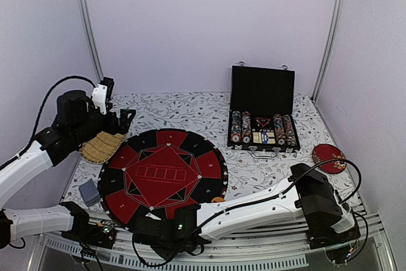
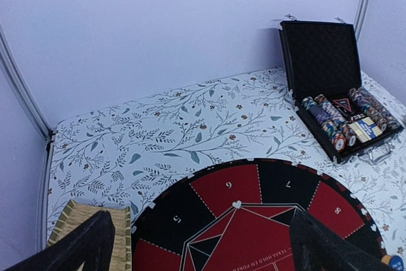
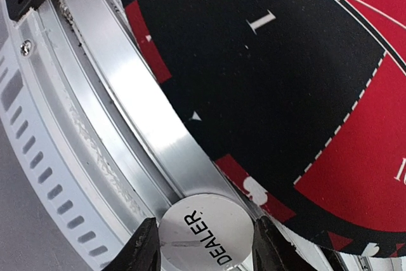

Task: Distribute texas hold em gaming equipment
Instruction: Pick up the dealer button from the corner of the board.

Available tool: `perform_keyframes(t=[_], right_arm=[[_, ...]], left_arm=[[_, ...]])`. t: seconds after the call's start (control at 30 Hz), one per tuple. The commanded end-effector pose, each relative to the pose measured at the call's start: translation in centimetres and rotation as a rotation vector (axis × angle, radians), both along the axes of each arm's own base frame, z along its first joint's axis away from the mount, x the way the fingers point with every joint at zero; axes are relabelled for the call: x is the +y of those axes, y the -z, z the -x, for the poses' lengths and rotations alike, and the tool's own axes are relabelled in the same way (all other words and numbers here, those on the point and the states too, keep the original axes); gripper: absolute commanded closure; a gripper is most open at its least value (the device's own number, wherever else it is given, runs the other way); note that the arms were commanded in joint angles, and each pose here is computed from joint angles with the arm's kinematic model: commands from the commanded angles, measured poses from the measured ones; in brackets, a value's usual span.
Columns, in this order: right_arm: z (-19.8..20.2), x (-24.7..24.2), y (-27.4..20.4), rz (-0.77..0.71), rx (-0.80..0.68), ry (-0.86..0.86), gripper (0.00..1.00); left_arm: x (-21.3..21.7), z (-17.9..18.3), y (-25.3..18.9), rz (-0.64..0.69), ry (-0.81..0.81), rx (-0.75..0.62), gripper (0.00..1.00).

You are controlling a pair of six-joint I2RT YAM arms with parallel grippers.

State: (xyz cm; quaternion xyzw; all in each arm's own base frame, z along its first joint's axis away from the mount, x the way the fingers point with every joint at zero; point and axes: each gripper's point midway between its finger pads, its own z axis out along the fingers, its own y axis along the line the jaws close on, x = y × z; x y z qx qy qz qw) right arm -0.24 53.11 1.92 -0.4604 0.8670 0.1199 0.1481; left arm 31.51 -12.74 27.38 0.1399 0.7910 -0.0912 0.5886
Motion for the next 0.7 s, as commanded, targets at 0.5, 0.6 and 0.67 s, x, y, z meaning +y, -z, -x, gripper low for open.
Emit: perform_keyframes(t=[0.5,0.6,0.67], right_arm=[[-5.1,-5.8,-1.9,0.101,-0.203,0.102,0.64],[-5.8,-5.1,-2.7,0.063,-0.212,0.097,0.64],[-6.0,-4.7,-3.3,0.037,-0.215,0.093,0.64]], left_arm=[[0.3,0.1,-0.2,-0.006,-0.007,-0.023,0.02],[0.3,0.0,-0.2,-0.007,-0.008,-0.022,0.02],[0.3,0.0,-0.1,-0.007,-0.007,-0.021,0.02]])
